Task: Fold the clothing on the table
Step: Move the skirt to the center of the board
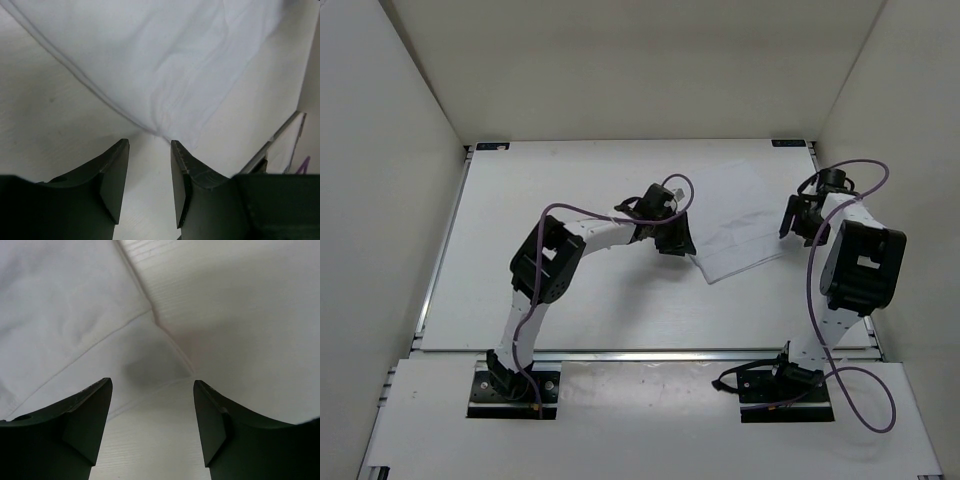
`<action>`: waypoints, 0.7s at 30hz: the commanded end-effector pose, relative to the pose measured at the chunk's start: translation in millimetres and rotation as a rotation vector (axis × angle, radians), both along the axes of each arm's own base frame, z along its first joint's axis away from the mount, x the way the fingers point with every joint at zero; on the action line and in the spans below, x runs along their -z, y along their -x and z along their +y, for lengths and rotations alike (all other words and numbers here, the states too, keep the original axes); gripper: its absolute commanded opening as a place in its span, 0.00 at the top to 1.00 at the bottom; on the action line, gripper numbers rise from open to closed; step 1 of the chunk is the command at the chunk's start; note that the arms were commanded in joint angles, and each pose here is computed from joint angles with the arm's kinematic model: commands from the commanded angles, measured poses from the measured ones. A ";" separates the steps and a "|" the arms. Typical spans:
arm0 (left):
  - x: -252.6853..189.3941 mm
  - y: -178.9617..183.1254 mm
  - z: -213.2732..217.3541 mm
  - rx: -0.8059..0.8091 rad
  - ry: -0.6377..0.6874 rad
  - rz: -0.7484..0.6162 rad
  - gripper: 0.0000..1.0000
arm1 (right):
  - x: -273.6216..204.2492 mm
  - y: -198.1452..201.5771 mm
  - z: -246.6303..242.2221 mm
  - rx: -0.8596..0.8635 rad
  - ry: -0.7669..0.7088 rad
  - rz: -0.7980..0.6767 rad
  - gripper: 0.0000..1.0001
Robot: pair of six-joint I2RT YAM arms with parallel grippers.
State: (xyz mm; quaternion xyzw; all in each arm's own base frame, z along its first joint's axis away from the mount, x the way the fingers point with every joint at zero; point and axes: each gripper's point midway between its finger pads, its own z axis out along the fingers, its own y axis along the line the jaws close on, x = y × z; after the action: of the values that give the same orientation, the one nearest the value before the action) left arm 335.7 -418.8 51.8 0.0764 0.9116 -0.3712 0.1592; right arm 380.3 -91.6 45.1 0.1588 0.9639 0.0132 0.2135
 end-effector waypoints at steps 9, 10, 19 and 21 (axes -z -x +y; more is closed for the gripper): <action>24.8 13.0 -36.2 -0.034 -0.128 0.029 0.54 | 20.6 2.8 -7.9 0.009 0.016 0.027 0.49; 30.1 20.1 -38.4 -0.013 -0.147 0.044 0.74 | 20.7 0.9 -3.7 0.000 0.000 0.022 0.56; 44.7 30.4 62.4 -0.026 -0.272 0.058 1.00 | 22.6 44.8 94.8 -0.162 -0.112 0.067 1.00; 44.5 46.1 123.8 -0.082 -0.279 0.094 1.00 | 20.5 65.3 131.0 -0.229 -0.119 0.080 1.00</action>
State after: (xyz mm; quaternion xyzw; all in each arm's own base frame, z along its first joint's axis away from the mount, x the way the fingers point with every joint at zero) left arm 299.3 -382.4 17.7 0.0798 0.9431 -0.2934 0.1342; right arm 347.2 -12.6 21.4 0.0916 0.9768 0.0478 0.1876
